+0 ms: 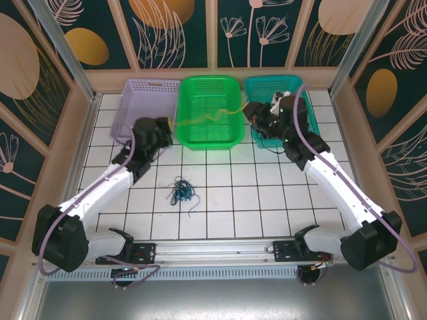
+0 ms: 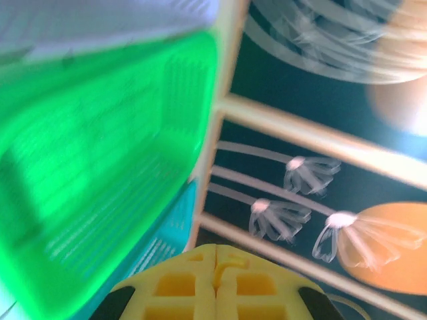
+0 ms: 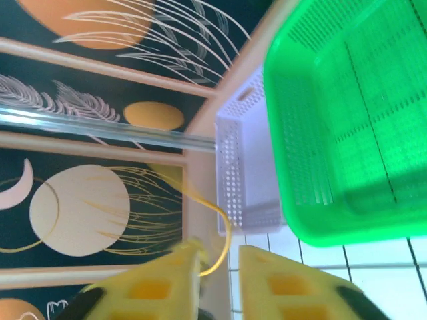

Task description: Untangle the cables

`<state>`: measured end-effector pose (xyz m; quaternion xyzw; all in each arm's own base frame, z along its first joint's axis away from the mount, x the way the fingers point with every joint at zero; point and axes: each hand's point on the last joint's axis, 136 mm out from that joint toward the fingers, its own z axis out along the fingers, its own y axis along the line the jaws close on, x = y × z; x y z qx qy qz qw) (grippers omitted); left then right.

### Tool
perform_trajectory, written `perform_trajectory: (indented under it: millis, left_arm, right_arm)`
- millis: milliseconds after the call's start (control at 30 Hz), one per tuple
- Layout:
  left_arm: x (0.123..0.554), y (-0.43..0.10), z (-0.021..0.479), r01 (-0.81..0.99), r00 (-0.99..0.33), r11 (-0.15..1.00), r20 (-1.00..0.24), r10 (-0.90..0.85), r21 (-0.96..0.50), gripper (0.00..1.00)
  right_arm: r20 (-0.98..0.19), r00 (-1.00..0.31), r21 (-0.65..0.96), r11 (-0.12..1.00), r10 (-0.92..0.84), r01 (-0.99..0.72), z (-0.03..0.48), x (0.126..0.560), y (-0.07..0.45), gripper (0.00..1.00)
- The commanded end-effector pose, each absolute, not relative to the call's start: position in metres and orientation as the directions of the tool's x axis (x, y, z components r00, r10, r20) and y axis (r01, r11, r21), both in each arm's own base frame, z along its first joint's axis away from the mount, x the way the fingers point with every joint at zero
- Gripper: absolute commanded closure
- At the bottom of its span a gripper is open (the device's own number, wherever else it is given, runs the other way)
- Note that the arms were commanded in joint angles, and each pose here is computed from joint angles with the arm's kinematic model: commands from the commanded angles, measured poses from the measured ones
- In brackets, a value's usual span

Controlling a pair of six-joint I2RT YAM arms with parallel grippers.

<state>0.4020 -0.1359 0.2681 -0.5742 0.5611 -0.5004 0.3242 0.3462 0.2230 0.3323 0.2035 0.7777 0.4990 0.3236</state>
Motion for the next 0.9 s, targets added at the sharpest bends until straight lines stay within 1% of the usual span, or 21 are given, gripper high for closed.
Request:
perform_trajectory:
  millis: [0, 33, 67, 133, 233, 333, 400, 567, 667, 767, 867]
  left_arm:
    - [0.414, -0.083, 0.362, -0.150, -0.052, 0.149, -0.142, -0.988, -0.977, 1.00]
    - [0.416, -0.069, 0.386, -0.118, -0.012, 0.237, -0.237, -0.971, -0.964, 1.00]
    - [0.417, -0.059, 0.404, -0.103, 0.026, 0.301, -0.305, -0.952, -0.948, 1.00]
    - [0.418, -0.040, 0.441, -0.096, 0.106, 0.445, -0.453, -0.885, -0.891, 1.00]
    - [0.425, -0.024, 0.476, -0.114, 0.187, 0.591, -0.601, -0.777, -0.799, 1.00]
    - [0.439, -0.014, 0.486, -0.179, 0.205, 0.690, -0.713, -0.671, -0.701, 1.00]
    - [0.452, -0.008, 0.481, -0.228, 0.188, 0.733, -0.768, -0.613, -0.641, 1.00]
    - [0.484, -0.002, 0.444, -0.265, 0.086, 0.795, -0.835, -0.544, -0.546, 1.00]
    - [0.507, 0.001, 0.410, -0.262, -0.031, 0.799, -0.823, -0.567, -0.541, 1.00]
    - [0.519, 0.005, 0.378, -0.311, -0.113, 0.808, -0.825, -0.554, -0.500, 1.00]
    - [0.528, -0.001, 0.345, -0.305, -0.188, 0.824, -0.818, -0.544, -0.478, 1.00]
  right_arm:
    - [-0.364, -0.719, 0.892, 0.443, 0.593, -0.086, 0.359, 0.335, 0.228, 0.55]
    - [-0.385, -0.713, 0.880, 0.465, 0.586, -0.093, 0.361, 0.335, 0.225, 0.50]
    - [-0.404, -0.708, 0.870, 0.482, 0.579, -0.103, 0.363, 0.335, 0.224, 0.47]
    - [-0.438, -0.704, 0.850, 0.512, 0.559, -0.121, 0.367, 0.334, 0.221, 0.45]
    - [-0.450, -0.710, 0.840, 0.526, 0.541, -0.132, 0.365, 0.332, 0.222, 0.45]
    - [-0.443, -0.720, 0.843, 0.521, 0.534, -0.131, 0.361, 0.331, 0.224, 0.45]
    - [-0.437, -0.725, 0.845, 0.519, 0.532, -0.129, 0.356, 0.330, 0.225, 0.45]
    - [-0.441, -0.727, 0.844, 0.519, 0.526, -0.136, 0.353, 0.328, 0.226, 0.45]
    - [-0.438, -0.731, 0.841, 0.525, 0.523, -0.129, 0.349, 0.326, 0.225, 0.45]
    - [-0.434, -0.733, 0.842, 0.525, 0.523, -0.123, 0.344, 0.325, 0.225, 0.45]
    - [-0.428, -0.738, 0.843, 0.525, 0.522, -0.118, 0.340, 0.323, 0.224, 0.45]
